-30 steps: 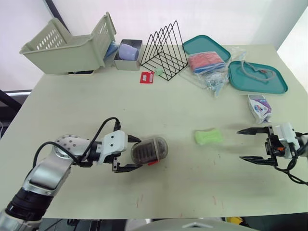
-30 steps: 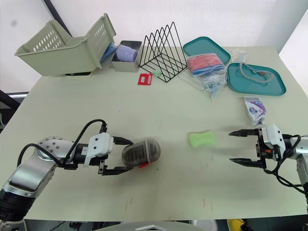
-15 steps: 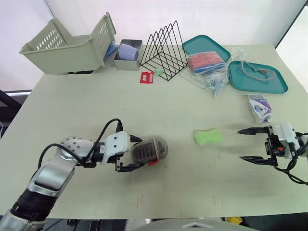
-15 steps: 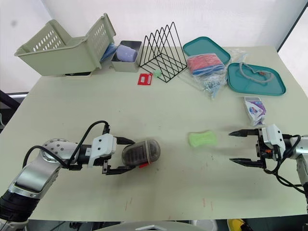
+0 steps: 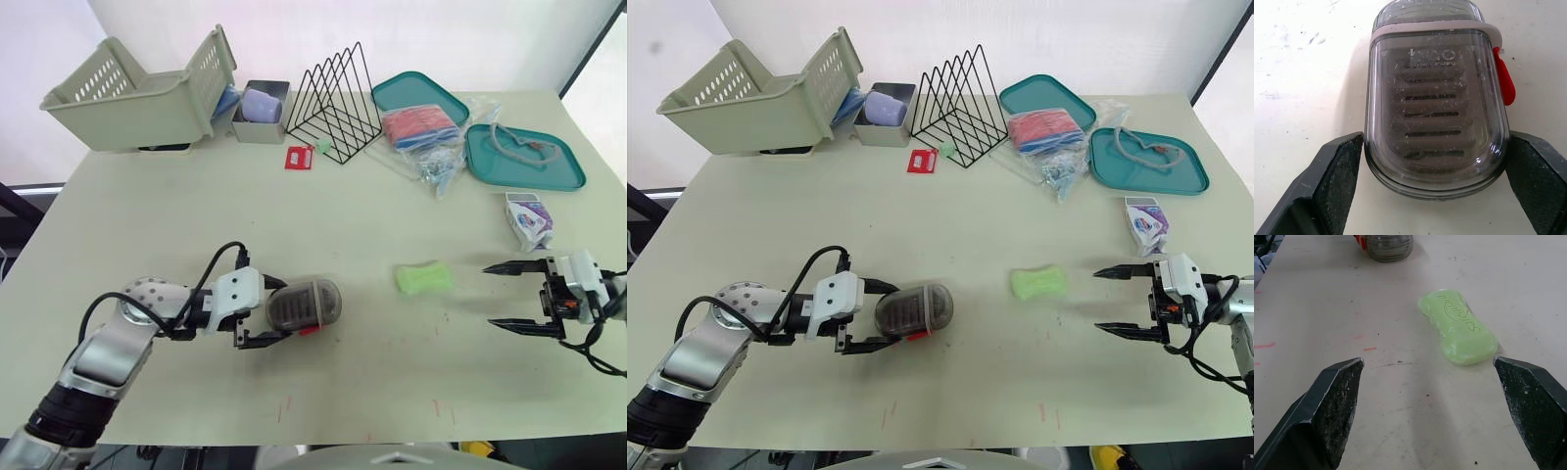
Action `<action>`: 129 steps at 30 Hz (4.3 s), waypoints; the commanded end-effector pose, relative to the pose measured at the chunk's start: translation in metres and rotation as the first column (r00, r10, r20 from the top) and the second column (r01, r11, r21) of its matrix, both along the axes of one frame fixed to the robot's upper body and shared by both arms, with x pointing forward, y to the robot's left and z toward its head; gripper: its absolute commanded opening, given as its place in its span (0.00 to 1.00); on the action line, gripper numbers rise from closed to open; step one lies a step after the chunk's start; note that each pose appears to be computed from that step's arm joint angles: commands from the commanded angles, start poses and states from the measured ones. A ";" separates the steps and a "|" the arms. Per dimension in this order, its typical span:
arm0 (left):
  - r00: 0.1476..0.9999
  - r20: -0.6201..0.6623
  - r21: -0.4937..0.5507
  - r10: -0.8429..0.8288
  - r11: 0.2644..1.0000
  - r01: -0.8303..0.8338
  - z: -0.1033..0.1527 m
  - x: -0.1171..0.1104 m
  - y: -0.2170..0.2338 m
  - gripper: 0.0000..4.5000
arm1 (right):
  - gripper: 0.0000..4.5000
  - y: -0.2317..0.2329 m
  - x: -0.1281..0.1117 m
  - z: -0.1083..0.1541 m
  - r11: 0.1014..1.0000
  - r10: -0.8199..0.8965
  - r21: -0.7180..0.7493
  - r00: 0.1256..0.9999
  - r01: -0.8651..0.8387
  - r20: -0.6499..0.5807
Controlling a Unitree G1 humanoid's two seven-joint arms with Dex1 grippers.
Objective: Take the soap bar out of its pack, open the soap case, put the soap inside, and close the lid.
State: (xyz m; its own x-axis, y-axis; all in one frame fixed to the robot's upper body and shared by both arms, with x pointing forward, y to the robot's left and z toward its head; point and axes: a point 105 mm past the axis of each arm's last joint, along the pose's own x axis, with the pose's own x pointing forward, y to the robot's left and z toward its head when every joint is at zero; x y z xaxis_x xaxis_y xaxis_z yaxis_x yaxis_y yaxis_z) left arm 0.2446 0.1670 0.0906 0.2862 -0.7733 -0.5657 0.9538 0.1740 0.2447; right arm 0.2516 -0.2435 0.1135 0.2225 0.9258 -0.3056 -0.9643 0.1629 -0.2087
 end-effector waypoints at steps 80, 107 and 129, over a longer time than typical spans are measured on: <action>0.866 0.489 -0.204 -0.104 0.952 0.229 0.070 0.038 -0.101 0.76 | 0.43 0.136 0.026 0.078 0.943 -0.014 0.172 0.550 0.285 -0.835; 0.884 0.462 -0.200 -0.079 0.961 0.191 0.065 0.037 -0.092 0.76 | 0.43 0.053 0.032 0.081 0.869 -0.165 0.105 0.484 0.483 -0.860; 0.893 0.442 -0.180 -0.089 0.966 0.185 0.056 0.035 -0.091 0.76 | 0.43 -0.016 0.095 0.034 0.481 -0.714 -0.218 0.235 0.849 -0.660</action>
State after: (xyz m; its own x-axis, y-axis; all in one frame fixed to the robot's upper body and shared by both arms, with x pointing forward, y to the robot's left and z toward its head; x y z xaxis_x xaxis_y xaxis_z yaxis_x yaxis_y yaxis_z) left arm 0.2826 0.0783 0.1376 0.3500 -0.9007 -0.2574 0.8034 0.1474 0.5769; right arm 0.3435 -0.2545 0.1362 0.6594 0.4645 -0.5911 -0.1911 0.8640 0.4658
